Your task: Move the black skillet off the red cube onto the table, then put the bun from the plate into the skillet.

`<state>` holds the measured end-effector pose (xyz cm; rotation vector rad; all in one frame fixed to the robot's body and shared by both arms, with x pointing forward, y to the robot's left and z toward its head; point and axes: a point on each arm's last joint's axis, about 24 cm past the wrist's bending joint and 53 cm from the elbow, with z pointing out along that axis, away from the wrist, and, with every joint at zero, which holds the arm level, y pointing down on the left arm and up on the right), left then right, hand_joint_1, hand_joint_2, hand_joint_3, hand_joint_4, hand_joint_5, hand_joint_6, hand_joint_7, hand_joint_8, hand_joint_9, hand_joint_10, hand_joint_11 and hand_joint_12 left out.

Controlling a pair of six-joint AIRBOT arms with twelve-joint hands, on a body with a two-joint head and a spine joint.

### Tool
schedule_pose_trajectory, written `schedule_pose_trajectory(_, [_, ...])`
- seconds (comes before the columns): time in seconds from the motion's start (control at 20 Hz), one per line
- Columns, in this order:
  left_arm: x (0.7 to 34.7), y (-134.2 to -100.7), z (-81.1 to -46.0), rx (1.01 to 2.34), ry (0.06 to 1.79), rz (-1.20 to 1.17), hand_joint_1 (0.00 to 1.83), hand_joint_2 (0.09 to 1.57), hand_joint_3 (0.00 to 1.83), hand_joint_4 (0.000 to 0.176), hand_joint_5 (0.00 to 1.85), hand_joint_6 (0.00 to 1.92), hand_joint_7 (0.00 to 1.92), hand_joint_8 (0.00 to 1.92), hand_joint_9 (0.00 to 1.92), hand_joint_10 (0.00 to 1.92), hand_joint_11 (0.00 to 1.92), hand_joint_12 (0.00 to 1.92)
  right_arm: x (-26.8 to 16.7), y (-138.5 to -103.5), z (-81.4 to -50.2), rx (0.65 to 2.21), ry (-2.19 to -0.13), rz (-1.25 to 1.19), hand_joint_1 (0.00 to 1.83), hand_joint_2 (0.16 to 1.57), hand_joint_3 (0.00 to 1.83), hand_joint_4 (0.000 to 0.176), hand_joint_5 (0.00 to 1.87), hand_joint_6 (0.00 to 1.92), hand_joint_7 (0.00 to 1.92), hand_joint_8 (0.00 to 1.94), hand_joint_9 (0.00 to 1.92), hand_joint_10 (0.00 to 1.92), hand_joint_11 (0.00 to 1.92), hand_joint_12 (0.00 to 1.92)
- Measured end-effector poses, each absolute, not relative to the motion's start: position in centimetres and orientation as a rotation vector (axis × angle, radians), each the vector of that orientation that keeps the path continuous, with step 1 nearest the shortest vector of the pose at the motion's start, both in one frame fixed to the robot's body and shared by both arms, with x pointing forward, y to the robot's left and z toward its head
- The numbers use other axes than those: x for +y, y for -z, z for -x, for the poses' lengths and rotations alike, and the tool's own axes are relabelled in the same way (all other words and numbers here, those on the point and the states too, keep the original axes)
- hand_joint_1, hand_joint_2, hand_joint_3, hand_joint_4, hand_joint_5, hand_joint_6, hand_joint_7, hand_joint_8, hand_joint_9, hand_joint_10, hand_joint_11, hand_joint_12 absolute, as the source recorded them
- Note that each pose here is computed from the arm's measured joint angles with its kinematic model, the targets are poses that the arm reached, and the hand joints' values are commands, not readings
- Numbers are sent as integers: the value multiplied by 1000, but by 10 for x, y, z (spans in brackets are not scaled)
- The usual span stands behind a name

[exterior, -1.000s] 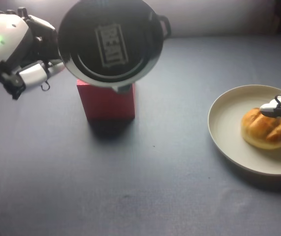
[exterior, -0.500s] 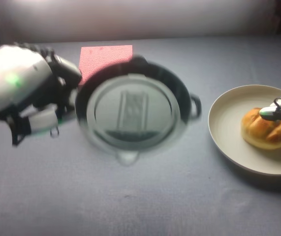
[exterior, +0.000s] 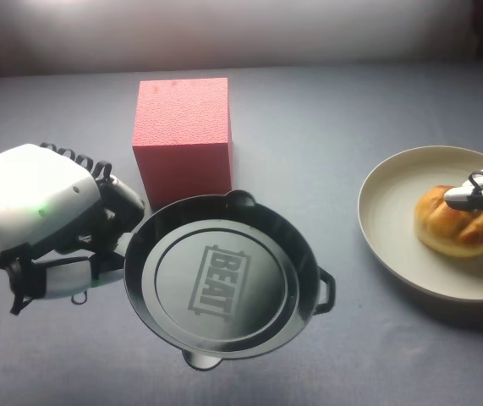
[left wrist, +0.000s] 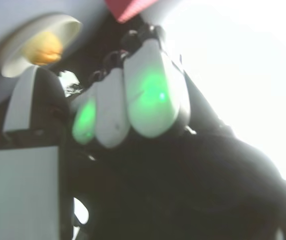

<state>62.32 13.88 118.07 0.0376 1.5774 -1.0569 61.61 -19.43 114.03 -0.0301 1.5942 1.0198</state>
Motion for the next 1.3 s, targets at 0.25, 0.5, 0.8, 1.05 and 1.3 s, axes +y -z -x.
schedule_pose_trajectory(0.25, [141,-1160,-632,1630,981,-26,1127,1252,0,0,1197,1921,1390,1921,1566,1921,1612,1921,-194,-1140,-616,1595,-1019,30,156,1445,0,20,499,0,548,2,526,2,195,804])
schedule_pose_trajectory(0.5, [141,-1147,-638,1658,942,-7,1165,1151,0,0,1055,1921,1210,1921,1406,1921,1483,1921,-194,-1140,-616,1596,-1020,29,193,1450,0,28,515,3,574,4,548,3,214,819])
schedule_pose_trajectory(0.8, [142,-1142,-640,1675,922,-3,1118,1096,0,0,803,1919,830,1921,946,1921,1027,1921,-194,-1140,-616,1596,-1020,29,202,1450,0,30,516,2,579,3,564,3,217,870])
schedule_pose_trajectory(1.05, [142,-1142,-639,1676,922,-6,990,1166,16,68,757,1385,548,1728,595,1740,553,1916,-194,-1140,-616,1597,-1019,28,235,1453,0,11,515,4,568,2,545,0,217,817])
schedule_pose_trajectory(1.3, [139,-1146,-634,1661,935,-9,910,1219,3,176,748,1354,441,1502,443,1612,292,1893,-194,-1140,-616,1597,-1020,28,230,1445,0,19,516,1,574,2,563,5,240,829])
